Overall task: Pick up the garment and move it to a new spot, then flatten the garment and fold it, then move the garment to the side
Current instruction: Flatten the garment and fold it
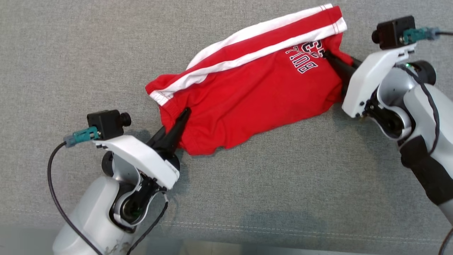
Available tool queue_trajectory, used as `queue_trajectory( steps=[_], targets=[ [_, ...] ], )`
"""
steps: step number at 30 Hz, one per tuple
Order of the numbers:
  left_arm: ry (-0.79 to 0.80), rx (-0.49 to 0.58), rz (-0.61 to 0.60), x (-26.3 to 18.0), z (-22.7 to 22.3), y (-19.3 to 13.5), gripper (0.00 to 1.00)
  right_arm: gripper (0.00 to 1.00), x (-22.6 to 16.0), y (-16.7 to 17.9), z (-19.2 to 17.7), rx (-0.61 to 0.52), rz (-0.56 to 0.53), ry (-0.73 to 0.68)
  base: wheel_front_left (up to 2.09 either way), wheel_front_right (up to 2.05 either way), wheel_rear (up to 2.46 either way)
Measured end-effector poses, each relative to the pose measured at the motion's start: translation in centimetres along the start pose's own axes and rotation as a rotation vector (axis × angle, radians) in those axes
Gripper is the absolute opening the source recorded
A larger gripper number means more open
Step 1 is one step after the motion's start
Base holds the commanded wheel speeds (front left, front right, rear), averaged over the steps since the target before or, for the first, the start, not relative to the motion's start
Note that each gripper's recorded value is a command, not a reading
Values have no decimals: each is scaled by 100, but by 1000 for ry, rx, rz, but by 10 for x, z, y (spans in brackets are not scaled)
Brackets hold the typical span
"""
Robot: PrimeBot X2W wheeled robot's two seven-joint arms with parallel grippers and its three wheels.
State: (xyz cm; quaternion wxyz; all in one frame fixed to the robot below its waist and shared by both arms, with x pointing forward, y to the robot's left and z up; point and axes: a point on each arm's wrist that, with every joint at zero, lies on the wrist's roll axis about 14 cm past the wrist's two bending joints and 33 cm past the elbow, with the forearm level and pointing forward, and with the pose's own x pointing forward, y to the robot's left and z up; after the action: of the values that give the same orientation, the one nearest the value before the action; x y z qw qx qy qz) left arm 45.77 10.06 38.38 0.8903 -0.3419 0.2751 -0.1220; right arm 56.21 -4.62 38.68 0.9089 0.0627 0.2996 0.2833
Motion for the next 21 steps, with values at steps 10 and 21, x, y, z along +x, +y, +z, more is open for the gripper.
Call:
queue_trajectory(
  steps=[10,21],
  targets=[
    [5,-14,-24,-30,1,3,0,0,-45,13,-13,122,66,-127,0,0,0],
    [114,45,-48,-39,-10,-6,0,0,-109,21,-60,309,-55,-227,0,0,0]
  ],
)
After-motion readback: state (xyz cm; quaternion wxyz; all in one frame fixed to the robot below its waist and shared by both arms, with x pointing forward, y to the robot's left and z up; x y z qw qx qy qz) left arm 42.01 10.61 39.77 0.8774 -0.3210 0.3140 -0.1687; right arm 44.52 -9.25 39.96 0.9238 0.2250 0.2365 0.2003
